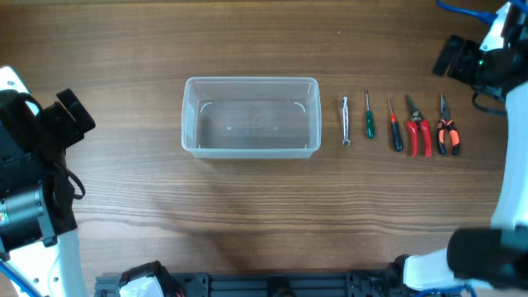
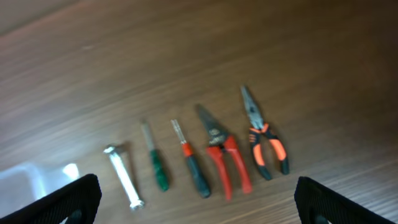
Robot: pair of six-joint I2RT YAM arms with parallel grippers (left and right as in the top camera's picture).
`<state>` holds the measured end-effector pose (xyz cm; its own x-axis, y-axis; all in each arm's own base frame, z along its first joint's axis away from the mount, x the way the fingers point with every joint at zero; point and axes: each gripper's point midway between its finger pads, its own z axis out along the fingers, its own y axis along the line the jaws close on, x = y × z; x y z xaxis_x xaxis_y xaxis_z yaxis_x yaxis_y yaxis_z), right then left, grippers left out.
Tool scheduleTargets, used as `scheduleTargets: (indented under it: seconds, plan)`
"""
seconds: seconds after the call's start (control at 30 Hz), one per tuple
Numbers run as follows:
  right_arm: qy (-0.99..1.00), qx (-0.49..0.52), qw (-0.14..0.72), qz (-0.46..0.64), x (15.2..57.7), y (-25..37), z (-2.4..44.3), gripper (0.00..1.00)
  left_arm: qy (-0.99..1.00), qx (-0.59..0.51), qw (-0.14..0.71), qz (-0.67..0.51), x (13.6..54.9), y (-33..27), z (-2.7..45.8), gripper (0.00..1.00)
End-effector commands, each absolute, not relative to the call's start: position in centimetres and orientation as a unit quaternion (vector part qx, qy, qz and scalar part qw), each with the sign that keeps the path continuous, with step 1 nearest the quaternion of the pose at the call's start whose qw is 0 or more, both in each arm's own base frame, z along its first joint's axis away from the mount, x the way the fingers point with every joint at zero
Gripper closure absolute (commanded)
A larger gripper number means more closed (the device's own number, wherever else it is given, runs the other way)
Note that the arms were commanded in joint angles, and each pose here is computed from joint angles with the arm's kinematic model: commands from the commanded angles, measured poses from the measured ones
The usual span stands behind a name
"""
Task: Pack container
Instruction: 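Grasp the orange-black pliers with the right gripper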
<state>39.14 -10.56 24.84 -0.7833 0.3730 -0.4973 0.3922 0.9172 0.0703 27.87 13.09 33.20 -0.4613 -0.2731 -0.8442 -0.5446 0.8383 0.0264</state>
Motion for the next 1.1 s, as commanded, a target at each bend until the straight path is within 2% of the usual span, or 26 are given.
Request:
scheduleTargets:
  seconds: [0.0, 0.07, 0.2, 0.27, 0.37, 0.7, 0.77, 0.87, 1.07]
  plan:
    - [0.943, 0.25, 0.215, -0.052, 40.2, -14.6, 20.6, 0.0, 0.841, -0.25, 0.456, 0.148, 28.0, 13.4, 33.0, 0.0]
    - [0.957, 0.234, 0.161, -0.059, 40.6, -16.0, 16.2, 0.02, 0.842, -0.25, 0.454, 0.148, 28.1, 13.4, 32.9, 0.0]
    - [0.973, 0.21, 0.08, -0.053, 40.2, -16.1, 10.4, 0.08, 0.842, -0.25, 0.454, 0.148, 28.1, 13.4, 32.9, 0.0]
    - [0.977, 0.208, 0.025, -0.045, 39.2, -15.7, 7.2, 0.23, 0.842, -0.25, 0.454, 0.148, 28.1, 13.4, 32.9, 0.0]
    - [0.979, 0.198, -0.032, -0.037, 37.9, -15.3, 4.1, 0.31, 0.842, -0.25, 0.454, 0.148, 28.1, 13.4, 32.9, 0.0]
    - [0.974, 0.217, -0.058, -0.032, 36.0, -16.4, 0.0, 0.32, 0.842, -0.25, 0.454, 0.148, 28.1, 13.4, 32.9, 0.0]
    - [0.974, 0.218, -0.058, -0.032, 35.7, -16.3, -1.0, 0.35, 0.842, -0.25, 0.454, 0.148, 28.1, 13.4, 32.9, 0.0]
    - [0.973, 0.22, -0.062, -0.027, 35.2, -16.0, -2.0, 0.46, 0.842, -0.25, 0.454, 0.148, 28.1, 13.4, 32.9, 0.0]
    - [0.972, 0.223, -0.066, -0.027, 34.8, -15.8, -2.2, 0.47, 0.842, -0.25, 0.454, 0.148, 28.1, 13.4, 32.9, 0.0]
